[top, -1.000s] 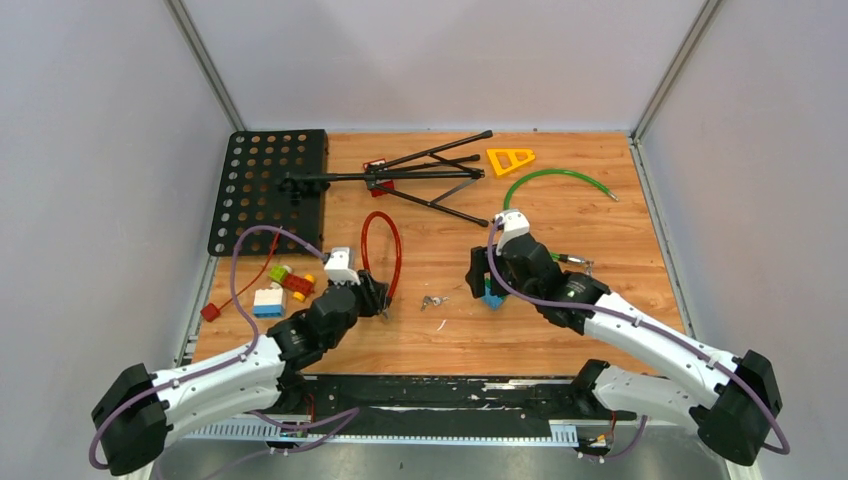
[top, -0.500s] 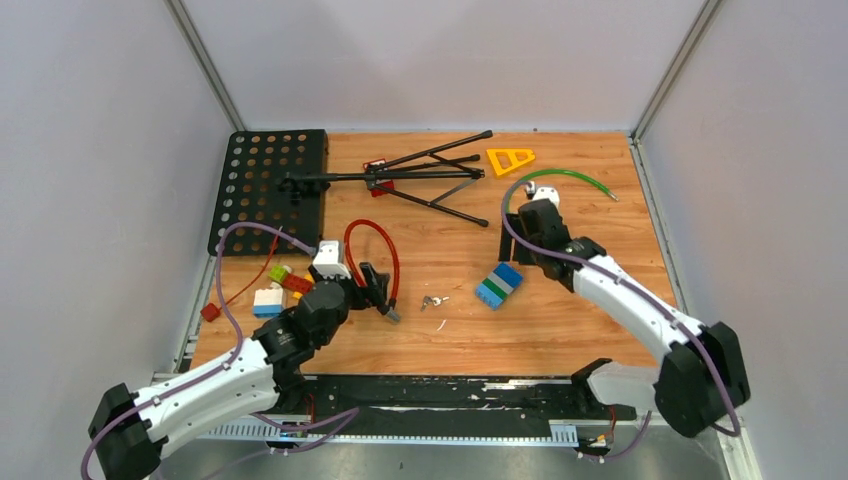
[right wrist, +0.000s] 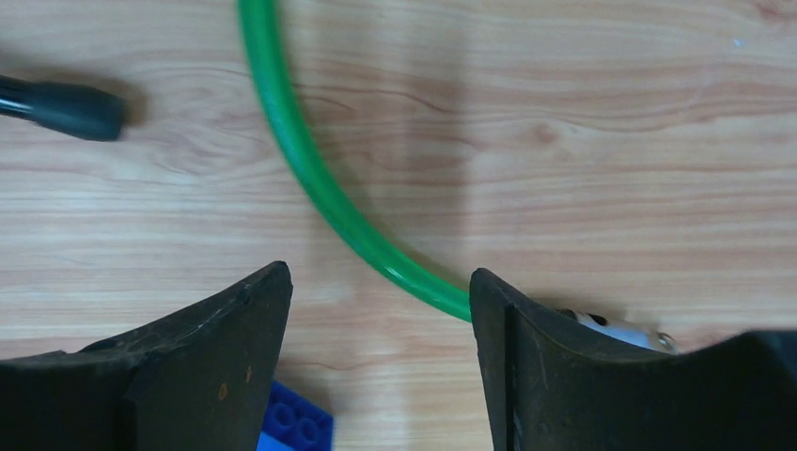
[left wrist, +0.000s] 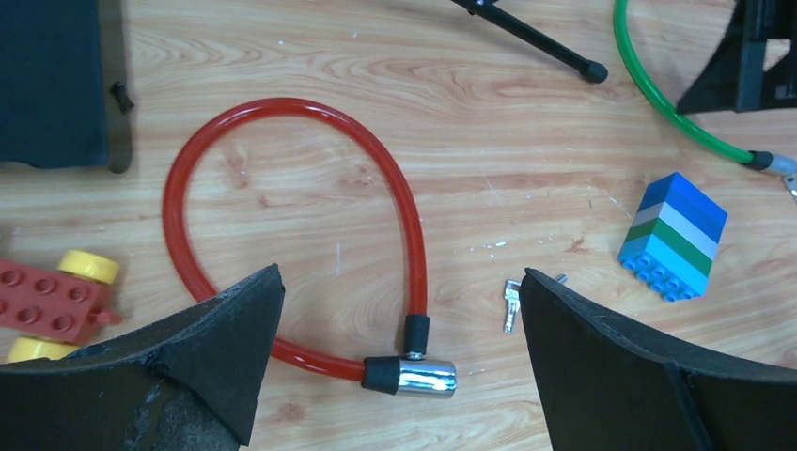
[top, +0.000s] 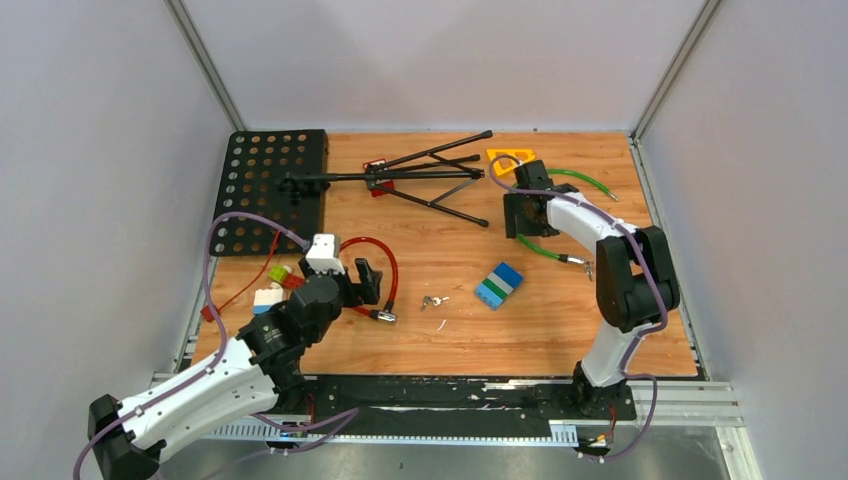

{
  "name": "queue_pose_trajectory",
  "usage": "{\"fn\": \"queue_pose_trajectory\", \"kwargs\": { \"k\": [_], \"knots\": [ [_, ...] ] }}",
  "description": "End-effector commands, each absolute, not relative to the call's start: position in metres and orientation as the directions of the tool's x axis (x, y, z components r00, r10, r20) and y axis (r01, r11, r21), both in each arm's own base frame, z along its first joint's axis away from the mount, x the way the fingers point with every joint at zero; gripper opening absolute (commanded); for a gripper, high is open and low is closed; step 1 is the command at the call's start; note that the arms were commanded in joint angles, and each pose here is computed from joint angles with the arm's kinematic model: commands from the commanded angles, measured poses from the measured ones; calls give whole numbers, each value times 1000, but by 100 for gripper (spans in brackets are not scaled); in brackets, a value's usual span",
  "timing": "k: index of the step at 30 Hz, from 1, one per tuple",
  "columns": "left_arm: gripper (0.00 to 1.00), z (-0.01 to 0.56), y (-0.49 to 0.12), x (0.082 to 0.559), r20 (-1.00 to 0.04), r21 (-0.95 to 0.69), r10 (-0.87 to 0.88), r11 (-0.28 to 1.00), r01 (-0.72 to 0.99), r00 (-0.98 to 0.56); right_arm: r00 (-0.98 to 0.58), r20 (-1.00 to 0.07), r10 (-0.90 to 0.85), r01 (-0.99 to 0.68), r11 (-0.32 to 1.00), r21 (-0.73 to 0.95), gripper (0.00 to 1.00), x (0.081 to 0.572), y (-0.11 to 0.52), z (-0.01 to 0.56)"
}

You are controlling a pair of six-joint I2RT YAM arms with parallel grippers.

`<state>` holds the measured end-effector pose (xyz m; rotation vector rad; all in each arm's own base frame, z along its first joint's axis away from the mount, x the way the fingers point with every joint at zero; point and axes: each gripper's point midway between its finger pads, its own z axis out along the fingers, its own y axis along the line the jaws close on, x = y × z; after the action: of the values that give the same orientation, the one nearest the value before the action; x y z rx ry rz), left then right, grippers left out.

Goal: Lock with the key
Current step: Place the lock at the center of the board, then pick up the lock from the center of the board.

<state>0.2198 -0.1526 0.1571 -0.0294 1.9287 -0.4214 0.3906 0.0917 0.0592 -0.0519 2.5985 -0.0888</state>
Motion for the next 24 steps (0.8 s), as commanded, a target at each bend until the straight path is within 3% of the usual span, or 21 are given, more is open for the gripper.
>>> {"fn": "queue_pose_trajectory", "kwargs": {
  "k": [1, 10, 17, 19, 24],
  "knots": [
    [100, 171, -133, 220, -894, -292, -239, 952, 90, -380, -888, -455, -71, -26, 994, -104, 70, 384, 61, 59],
    [100, 188, -141, 224, -900, -322, -265, 939, 120, -345, -920, -376, -108, -144, 987, 70, 65, 372, 88, 37],
    [100, 189, -155, 225, -893, -344, -268, 924, 166, -361, -950, -300, -91, -105, 994, 33, 61, 361, 79, 13],
    [100, 189, -157, 225, -893, -345, -264, 922, 175, -365, -957, -277, -91, -94, 996, -3, 55, 359, 73, 5],
    [100, 189, -160, 226, -887, -359, -277, 917, 174, -370, -960, -267, -83, -83, 996, -9, 26, 355, 71, -3]
  ]
}}
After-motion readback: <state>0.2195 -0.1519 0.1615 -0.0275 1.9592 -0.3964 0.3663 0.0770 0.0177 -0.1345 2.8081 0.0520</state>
